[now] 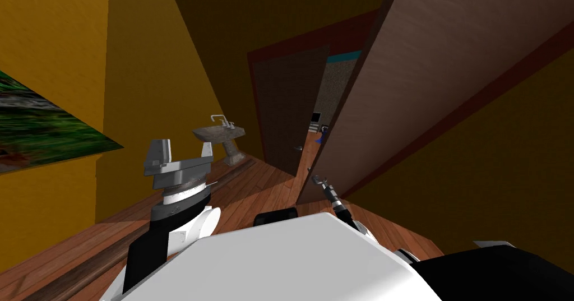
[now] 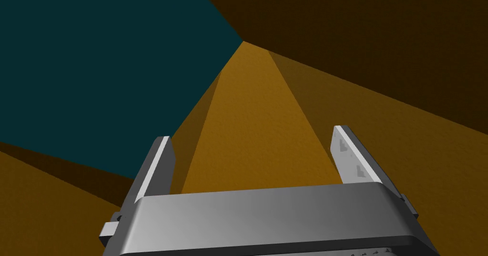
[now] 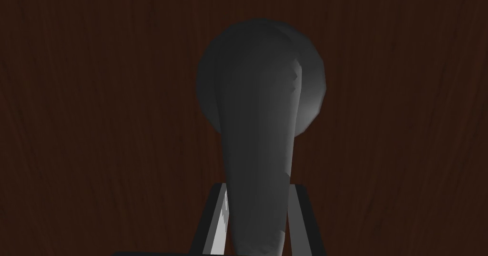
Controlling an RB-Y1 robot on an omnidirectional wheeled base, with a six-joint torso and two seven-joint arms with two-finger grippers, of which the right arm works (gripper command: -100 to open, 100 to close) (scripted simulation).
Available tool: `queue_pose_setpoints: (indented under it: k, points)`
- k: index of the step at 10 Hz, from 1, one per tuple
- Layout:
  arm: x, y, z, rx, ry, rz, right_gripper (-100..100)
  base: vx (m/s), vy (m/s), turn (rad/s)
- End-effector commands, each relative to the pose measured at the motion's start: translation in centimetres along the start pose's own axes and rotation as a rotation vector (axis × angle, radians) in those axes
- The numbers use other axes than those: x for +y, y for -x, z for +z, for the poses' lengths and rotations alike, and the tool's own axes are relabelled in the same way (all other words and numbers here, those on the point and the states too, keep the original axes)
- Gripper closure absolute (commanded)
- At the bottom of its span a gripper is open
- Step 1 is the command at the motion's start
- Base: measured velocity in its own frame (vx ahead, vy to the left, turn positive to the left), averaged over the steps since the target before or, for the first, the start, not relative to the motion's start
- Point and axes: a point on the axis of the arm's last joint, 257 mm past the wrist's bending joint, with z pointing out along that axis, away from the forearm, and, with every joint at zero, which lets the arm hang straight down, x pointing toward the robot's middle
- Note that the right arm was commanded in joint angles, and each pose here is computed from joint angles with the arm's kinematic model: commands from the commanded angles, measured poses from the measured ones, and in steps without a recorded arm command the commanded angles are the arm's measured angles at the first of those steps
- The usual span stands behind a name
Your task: Pull the door open
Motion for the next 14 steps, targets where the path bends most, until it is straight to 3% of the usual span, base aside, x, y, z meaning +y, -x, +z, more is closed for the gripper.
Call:
queue_pose_setpoints:
  k: [1,4,5,14]
  points:
    - [-0.1,-1.1,0.0,0.029,0.011,0.011,100,-0.162,-0.066,0.103]
    - [-0.3,-0.4,-0.27,0.015,-0.003,0.006,100,-0.038,-0.009,-0.022]
    - [-0.5,-0.4,-0.76,0.019,-0.007,0.006,100,-0.142,-0.036,0.222]
    - [-0.5,-0.9,-2.19,0.051,-0.002,0.012,100,-0.191,-0.071,0.158]
